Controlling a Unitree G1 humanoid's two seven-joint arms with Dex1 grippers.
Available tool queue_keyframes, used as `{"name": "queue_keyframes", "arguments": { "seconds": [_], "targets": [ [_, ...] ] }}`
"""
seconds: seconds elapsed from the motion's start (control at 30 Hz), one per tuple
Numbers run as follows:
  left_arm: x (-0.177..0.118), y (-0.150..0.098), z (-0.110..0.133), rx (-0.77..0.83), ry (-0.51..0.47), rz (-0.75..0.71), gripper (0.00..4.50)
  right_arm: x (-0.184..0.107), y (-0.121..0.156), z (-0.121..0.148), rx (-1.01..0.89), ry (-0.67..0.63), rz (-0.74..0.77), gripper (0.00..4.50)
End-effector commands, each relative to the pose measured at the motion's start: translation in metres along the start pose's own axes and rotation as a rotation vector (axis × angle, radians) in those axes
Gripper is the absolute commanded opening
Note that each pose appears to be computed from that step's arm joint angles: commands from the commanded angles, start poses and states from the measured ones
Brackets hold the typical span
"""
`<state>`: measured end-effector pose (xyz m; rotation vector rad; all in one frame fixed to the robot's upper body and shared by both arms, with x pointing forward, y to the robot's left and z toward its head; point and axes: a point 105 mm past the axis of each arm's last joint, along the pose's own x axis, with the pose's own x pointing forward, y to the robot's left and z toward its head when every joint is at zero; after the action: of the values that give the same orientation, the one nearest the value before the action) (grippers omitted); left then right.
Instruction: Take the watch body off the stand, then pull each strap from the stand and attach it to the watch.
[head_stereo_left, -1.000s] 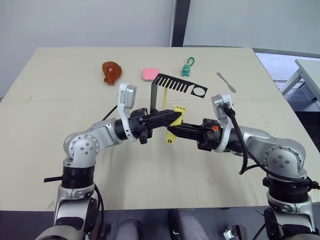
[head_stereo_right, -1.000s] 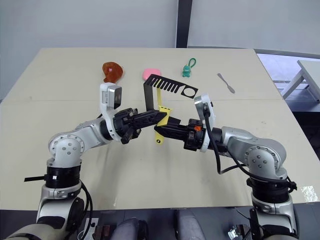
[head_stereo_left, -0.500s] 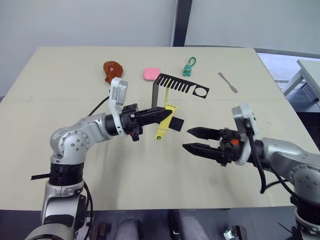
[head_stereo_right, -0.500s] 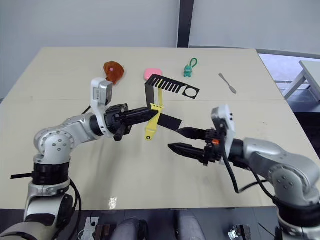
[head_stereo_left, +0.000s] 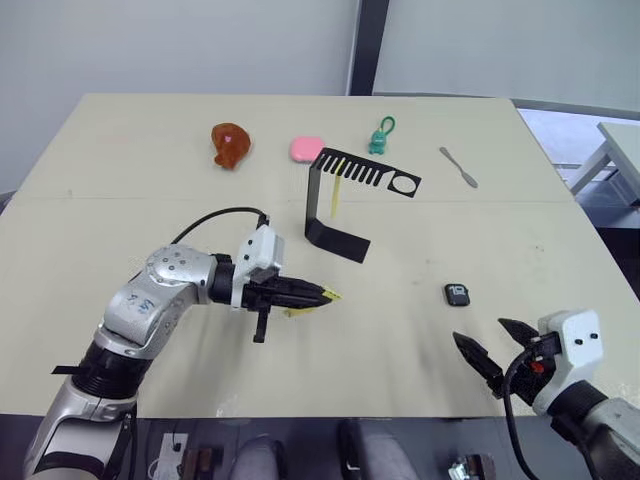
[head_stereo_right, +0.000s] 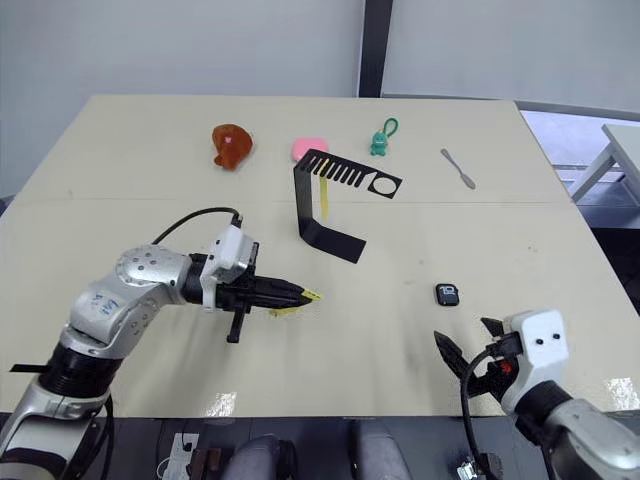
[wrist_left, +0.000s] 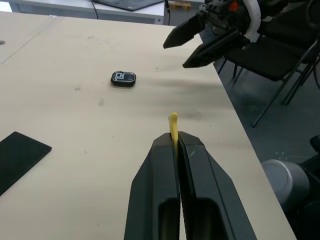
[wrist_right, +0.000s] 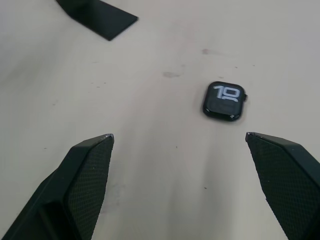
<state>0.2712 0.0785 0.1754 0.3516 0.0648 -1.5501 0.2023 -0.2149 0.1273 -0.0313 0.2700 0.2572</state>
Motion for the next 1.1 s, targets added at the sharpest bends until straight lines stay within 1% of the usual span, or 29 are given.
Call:
{"name": "queue_keyframes", "arguments": {
  "seconds": [0.03, 0.3, 0.6, 0.67, 0.8, 1.1],
  "targets": [
    [0.002, 0.001, 0.006, 0.057, -0.016, -0.004, 0.0, 0.009, -0.003, -0.002, -0.017, -0.026, -0.097, 4.47],
    [0.006, 0.004, 0.015, 0.065, -0.055, 0.009, 0.0, 0.044, -0.01, -0.013, 0.018, -0.042, -0.21, 4.47],
    [0.006, 0.003, 0.017, 0.052, -0.075, 0.034, 0.0, 0.074, -0.011, -0.016, 0.012, -0.057, -0.243, 4.47],
    [0.006, 0.003, 0.017, 0.046, -0.078, 0.041, 0.0, 0.078, -0.011, -0.015, 0.005, -0.065, -0.251, 4.47],
    [0.007, 0.005, 0.019, 0.024, -0.099, 0.058, 0.0, 0.082, -0.018, -0.02, 0.012, -0.058, -0.314, 4.47],
    [0.008, 0.005, 0.021, 0.008, -0.113, 0.076, 0.0, 0.088, -0.02, -0.022, 0.054, -0.046, -0.341, 4.47]
  ]
}}
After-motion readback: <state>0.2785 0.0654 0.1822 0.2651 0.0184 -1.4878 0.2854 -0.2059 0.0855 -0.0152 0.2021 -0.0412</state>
